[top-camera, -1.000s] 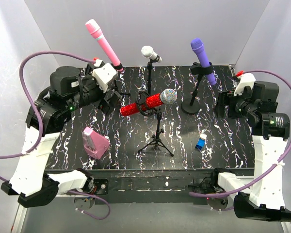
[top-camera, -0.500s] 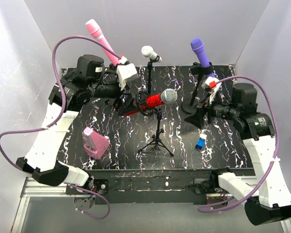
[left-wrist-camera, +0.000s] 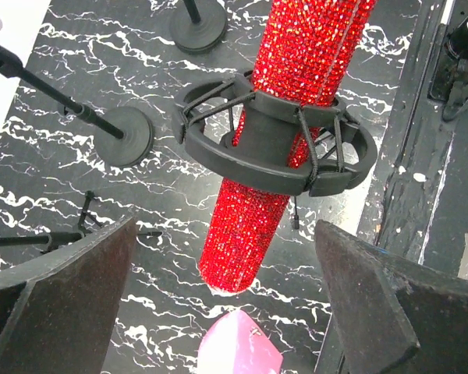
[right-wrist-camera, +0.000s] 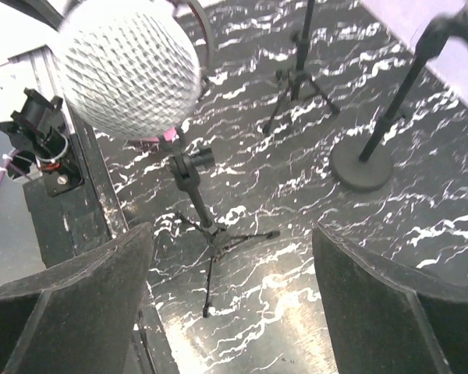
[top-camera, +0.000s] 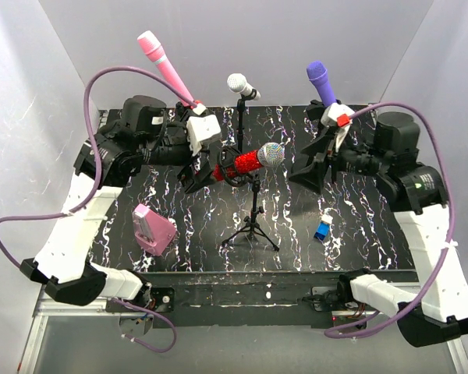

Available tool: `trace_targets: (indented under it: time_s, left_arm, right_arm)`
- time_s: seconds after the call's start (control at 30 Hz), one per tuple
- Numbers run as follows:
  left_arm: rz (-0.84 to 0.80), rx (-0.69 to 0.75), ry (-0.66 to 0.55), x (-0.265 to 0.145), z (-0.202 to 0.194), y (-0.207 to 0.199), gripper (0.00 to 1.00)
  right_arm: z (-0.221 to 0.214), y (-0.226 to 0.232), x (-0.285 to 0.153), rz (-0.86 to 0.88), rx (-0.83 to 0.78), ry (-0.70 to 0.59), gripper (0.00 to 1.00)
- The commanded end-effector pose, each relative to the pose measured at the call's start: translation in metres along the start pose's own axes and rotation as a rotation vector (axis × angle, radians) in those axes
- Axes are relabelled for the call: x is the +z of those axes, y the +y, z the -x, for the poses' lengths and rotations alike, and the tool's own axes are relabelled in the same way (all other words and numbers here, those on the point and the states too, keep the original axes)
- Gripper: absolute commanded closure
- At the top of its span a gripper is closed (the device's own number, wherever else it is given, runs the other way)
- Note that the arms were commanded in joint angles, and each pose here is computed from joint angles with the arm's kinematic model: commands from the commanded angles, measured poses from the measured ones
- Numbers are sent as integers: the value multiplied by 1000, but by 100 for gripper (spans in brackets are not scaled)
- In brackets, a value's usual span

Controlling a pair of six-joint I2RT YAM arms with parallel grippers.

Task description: Remove the microphone from the stand

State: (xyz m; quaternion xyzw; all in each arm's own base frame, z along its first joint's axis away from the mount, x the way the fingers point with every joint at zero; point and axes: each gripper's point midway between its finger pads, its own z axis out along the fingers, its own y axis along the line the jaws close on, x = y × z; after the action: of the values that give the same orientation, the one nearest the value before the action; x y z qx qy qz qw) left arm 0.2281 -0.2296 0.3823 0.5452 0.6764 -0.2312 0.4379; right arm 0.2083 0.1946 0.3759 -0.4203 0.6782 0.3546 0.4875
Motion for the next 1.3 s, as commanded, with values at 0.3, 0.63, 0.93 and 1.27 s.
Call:
trace_targets:
  time_s: [0.3,0.63,0.93,1.27]
  left_arm:
    - [-69,82,-106,-9,43,-5,2]
    - [-146,126,-104,2,43,-9,2]
    - [-159,114,-75,0,38,-14,2]
    - [-247,110,-118,22,41,-21,2]
  right_arm:
    - [74,24,0,127,-105,-122,7]
    - [79,51,22,315,-123,-116,6]
    - [79,61,32,345,-120,-136,13]
    - [77,64,44,368,-100,-123,27]
